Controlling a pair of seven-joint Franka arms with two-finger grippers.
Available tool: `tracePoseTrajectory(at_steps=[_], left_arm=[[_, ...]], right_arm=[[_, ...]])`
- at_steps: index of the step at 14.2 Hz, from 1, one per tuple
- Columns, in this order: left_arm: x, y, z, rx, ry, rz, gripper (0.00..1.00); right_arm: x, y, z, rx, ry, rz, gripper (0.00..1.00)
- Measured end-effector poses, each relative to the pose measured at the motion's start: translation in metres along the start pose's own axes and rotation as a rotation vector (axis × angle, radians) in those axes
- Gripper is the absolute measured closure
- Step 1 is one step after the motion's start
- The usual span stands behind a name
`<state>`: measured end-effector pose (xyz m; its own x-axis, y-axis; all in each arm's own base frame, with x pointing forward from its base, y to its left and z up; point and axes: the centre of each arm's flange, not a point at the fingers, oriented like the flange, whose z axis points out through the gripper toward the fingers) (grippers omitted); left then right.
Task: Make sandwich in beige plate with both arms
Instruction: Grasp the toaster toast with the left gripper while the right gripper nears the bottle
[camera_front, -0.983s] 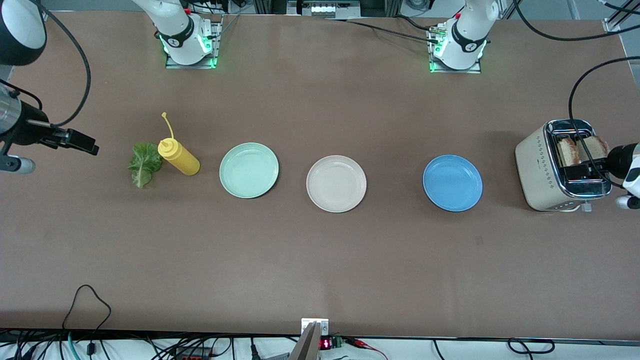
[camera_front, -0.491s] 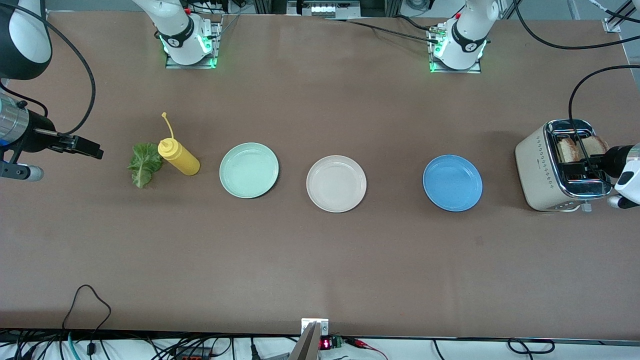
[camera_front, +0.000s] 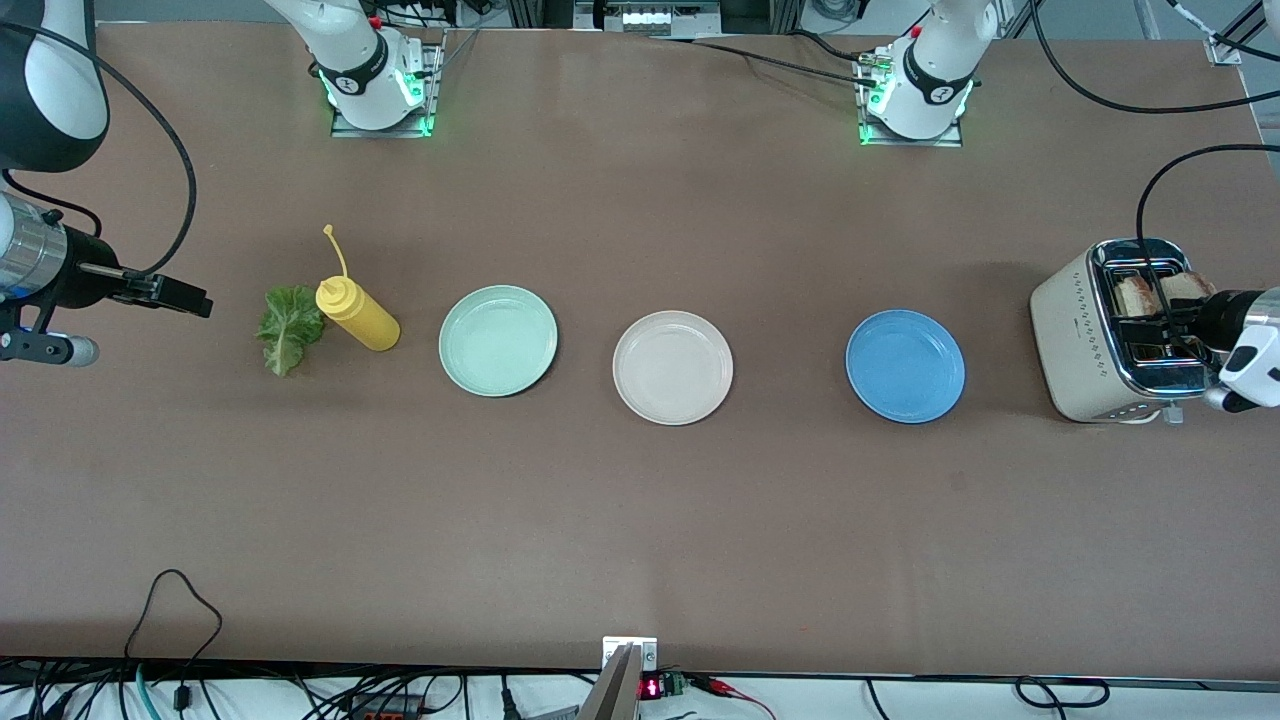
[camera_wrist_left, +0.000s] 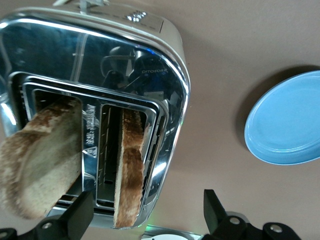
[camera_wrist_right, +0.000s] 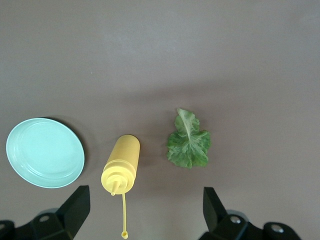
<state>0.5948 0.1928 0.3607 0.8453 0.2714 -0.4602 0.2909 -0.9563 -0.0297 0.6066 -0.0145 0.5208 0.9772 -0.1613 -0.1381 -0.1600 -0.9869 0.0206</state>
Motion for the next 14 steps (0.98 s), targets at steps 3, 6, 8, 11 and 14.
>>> tracePoseTrajectory(at_steps=[3, 6, 8, 11, 14], left_arm=[[0.004, 0.000, 0.007, 0.000, -0.013, 0.000, 0.15], [0.004, -0.003, 0.007, -0.002, -0.013, -0.005, 0.43], [0.004, -0.010, 0.009, -0.006, -0.019, -0.017, 0.55], [0.005, -0.017, 0.013, -0.012, -0.030, -0.029, 0.70], [0.004, -0.023, 0.013, -0.017, -0.041, -0.038, 0.87]], right_arm=[[0.001, 0.000, 0.003, -0.001, -0.006, 0.000, 0.00], [0.004, 0.000, 0.009, -0.002, -0.017, -0.001, 0.00], [0.006, 0.000, 0.013, -0.003, -0.024, -0.007, 0.00], [0.006, 0.001, 0.014, -0.003, -0.027, -0.015, 0.00], [0.004, 0.002, 0.016, -0.005, -0.048, -0.017, 0.00]])
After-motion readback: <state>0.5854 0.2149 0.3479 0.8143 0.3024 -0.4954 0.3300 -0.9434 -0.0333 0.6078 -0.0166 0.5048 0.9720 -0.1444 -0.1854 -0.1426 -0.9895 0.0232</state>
